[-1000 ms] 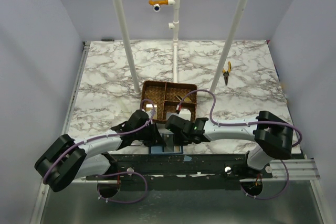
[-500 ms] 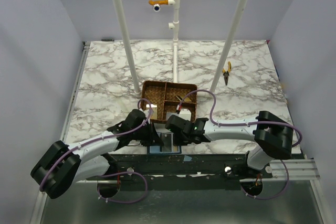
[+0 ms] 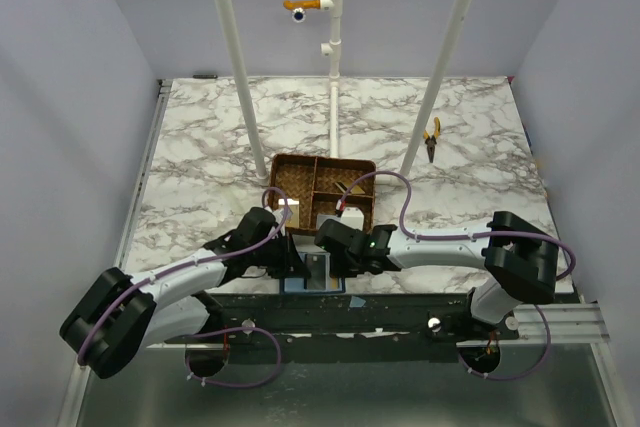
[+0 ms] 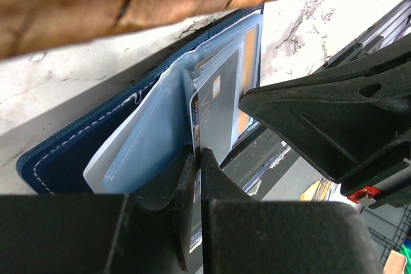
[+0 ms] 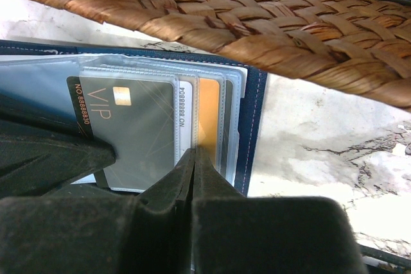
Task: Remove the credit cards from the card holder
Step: Remove the credit card from the card holder.
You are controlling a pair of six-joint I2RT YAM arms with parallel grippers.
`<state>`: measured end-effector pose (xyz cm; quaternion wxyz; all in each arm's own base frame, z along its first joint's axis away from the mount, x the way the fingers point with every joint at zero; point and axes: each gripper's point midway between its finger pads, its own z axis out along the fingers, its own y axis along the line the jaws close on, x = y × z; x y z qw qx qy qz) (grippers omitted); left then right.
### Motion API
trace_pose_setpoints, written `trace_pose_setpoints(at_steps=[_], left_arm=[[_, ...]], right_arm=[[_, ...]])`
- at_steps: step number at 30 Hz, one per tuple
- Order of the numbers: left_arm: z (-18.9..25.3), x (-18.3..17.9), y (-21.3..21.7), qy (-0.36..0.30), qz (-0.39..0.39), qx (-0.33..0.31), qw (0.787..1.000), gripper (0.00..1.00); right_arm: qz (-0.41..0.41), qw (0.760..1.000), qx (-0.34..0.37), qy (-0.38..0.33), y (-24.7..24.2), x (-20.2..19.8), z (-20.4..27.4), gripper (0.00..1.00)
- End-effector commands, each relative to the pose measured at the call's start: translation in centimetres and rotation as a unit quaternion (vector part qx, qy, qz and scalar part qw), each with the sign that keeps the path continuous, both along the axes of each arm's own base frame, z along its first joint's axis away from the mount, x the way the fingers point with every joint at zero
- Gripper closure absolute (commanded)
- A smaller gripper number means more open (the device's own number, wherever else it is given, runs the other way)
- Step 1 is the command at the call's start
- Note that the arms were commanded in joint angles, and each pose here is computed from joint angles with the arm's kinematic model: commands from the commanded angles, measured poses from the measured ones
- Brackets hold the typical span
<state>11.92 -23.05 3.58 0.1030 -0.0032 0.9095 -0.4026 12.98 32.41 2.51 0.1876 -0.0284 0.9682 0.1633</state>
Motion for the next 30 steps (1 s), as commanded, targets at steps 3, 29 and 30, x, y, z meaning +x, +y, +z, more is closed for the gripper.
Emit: trace_pose_setpoints(at_steps=[3,29,30], left_arm=[[-0.4,-0.7,-0.4,0.013,-0.017,-0.024,0.999,1.00],[3.0,-0.4,-1.9,0.022,0.013,-0.147,0.989,1.00],[3.1,-0.3,-1.9,0.020,0.013,-0.147,0.989,1.00]], right_arm=[[-0.001,1.000,-0.018,-0.025,-0.9,0.8,0.8,0.87],[-0.007,0.989,0.147,-0.007,-0.1,0.2,3.8,0.68],[-0.007,0.989,0.149,-0.005,-0.1,0.1,3.7,0.68]])
